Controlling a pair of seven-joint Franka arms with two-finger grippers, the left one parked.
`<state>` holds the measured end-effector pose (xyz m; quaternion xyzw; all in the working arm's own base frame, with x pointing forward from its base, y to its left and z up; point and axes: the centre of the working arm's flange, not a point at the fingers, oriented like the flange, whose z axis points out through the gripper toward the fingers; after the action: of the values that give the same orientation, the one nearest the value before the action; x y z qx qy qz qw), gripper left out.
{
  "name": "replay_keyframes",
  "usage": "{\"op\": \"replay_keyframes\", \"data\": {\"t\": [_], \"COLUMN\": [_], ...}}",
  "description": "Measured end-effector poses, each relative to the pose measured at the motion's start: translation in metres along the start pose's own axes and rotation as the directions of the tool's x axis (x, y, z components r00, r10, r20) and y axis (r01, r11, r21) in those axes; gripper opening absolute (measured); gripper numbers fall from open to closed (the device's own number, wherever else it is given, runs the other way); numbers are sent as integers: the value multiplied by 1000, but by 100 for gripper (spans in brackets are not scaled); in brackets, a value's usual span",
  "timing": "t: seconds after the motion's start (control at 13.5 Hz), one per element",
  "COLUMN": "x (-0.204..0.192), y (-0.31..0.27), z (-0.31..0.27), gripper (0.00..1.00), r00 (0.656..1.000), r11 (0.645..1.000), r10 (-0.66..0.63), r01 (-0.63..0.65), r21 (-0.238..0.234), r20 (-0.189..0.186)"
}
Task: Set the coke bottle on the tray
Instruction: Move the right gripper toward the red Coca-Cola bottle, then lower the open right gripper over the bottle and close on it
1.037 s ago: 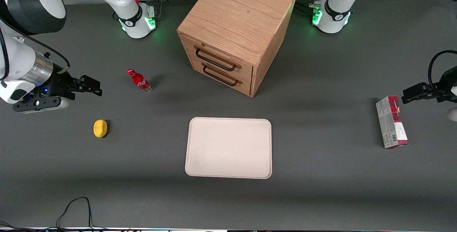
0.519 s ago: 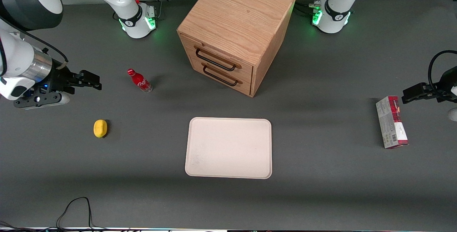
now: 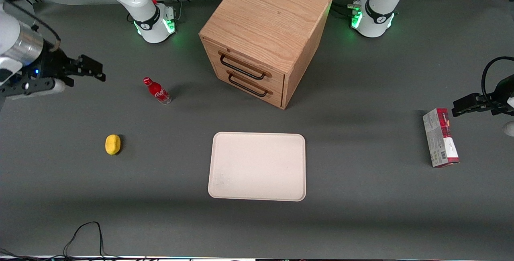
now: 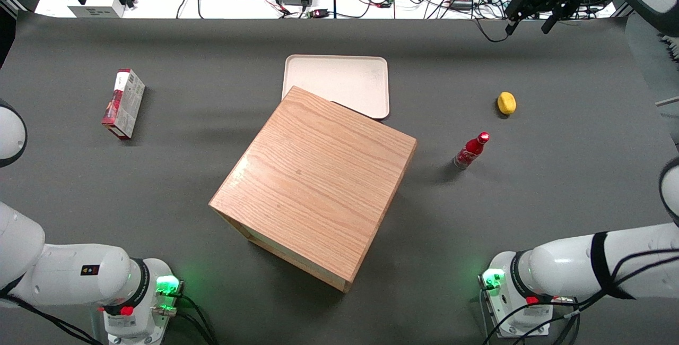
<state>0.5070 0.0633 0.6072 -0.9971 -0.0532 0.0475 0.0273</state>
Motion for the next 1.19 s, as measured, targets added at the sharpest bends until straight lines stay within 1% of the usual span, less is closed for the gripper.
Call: {"op": "replay_keyframes", "data": {"t": [0.22, 0.37, 0.52, 0.67, 0.81, 1.04, 1.19], "x": [-48, -64, -69, -64, -60, -62, -66], "y": [-13, -13, -12, -11, -9, -9, -6], "z": [7, 12, 19, 36, 72, 137, 176], "gripper": [100, 100, 100, 100, 100, 100, 100], "r00": [1000, 1000, 1000, 1000, 1000, 1000, 1000], "r11": [1000, 1000, 1000, 1000, 1000, 1000, 1000], "r10": [-28, -29, -27, -24, -20, -24, -20], "r01": [28, 29, 27, 24, 20, 24, 20], "r21": [-4, -4, -4, -4, -4, -8, -10], "r20": [-1, -7, 0, -11, -16, -1, -11]}}
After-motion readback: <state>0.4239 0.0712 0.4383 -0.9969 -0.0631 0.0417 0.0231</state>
